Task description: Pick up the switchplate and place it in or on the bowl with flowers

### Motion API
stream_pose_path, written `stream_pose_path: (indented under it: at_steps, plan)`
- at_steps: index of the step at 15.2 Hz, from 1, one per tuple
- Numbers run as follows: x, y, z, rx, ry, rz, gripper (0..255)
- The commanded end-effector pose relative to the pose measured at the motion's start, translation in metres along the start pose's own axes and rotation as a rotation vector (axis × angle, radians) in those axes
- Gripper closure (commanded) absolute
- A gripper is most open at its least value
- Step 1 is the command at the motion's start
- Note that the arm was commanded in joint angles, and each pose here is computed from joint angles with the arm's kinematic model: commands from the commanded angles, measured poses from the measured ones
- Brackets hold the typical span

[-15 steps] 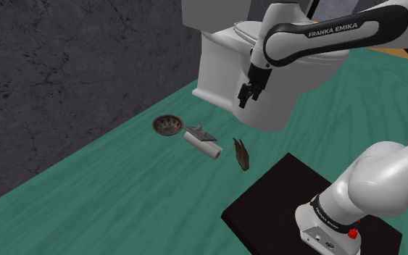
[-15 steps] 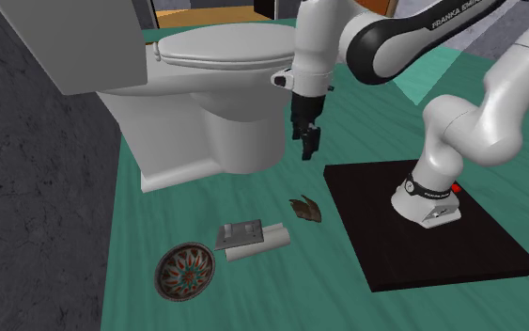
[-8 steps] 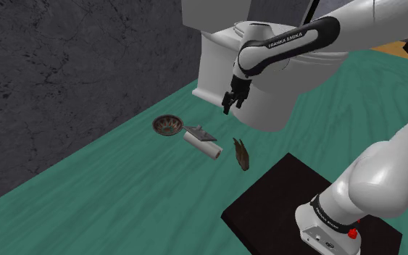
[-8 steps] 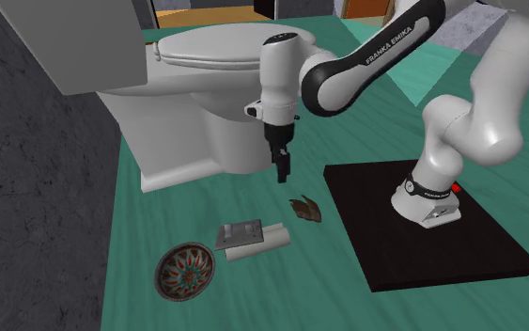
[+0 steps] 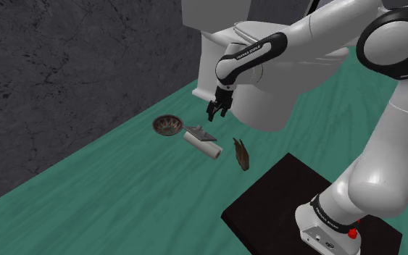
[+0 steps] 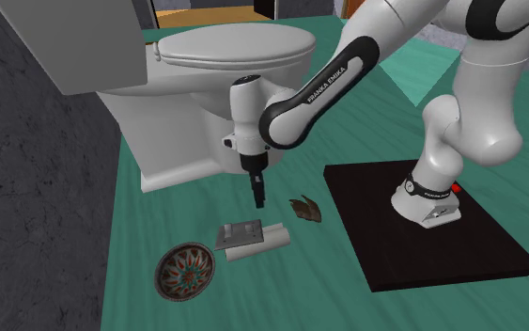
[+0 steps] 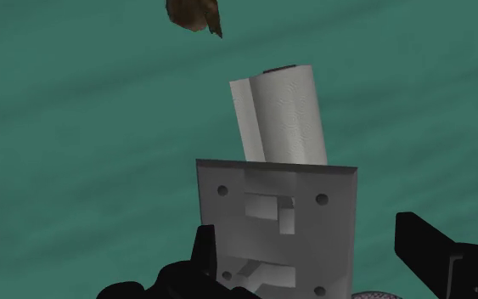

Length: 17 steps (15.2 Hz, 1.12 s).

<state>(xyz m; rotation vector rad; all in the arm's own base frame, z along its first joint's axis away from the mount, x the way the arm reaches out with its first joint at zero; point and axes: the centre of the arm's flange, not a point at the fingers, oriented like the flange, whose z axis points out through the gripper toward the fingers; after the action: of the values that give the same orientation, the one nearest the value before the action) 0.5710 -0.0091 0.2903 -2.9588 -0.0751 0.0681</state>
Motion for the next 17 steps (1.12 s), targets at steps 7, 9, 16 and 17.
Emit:
stream_pose_path:
  at_steps: [7,9,16,17]
  plan:
    - [0.055,0.006,0.075,0.076,-0.022,0.012,0]
    - [0.054,0.006,0.085,0.076,-0.022,0.012,0]
    - [0.054,0.004,0.109,0.076,-0.022,0.012,0]
    - [0.054,0.004,0.109,0.076,-0.022,0.012,0]
